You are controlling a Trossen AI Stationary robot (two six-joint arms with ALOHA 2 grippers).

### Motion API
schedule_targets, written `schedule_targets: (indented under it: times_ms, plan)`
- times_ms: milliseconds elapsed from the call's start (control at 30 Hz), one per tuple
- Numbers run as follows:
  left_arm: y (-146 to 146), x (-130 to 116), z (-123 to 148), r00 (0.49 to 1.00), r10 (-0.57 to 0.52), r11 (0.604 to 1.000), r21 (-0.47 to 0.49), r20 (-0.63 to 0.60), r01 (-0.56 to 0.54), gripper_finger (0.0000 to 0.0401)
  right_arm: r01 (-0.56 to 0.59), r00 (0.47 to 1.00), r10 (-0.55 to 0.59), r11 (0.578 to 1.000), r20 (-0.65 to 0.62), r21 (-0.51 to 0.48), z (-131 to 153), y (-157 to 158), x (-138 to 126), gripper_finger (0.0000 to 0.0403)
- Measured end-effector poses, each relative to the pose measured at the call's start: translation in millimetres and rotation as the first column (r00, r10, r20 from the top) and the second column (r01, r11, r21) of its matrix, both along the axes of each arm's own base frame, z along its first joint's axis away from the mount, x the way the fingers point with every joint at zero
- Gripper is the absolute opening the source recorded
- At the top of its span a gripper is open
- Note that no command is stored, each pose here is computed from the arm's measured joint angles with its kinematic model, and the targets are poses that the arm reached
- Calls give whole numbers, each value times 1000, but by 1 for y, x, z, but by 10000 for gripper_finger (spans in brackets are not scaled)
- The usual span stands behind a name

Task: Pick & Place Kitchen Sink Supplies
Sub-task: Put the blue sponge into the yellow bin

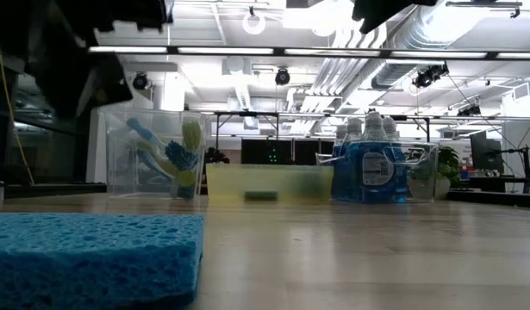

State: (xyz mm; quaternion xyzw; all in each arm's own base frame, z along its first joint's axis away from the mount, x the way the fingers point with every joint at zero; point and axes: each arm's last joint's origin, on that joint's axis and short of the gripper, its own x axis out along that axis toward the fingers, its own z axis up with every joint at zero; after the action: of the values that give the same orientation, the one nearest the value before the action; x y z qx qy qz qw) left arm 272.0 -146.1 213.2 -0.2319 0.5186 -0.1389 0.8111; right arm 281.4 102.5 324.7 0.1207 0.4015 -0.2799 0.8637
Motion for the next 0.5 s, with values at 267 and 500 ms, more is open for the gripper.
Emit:
schedule_targets:
  times_ms: [267, 500]
  plan:
    - [-21, 3, -29, 989, 86, 996, 7, -118, -86, 216, -57, 998, 57, 998, 3, -3, -1, 29, -15, 146]
    - [-39, 2, -37, 983, 166, 986, 27, -73, -165, 216, -80, 995, 79, 997, 59, 5, 0, 57, -32, 145]
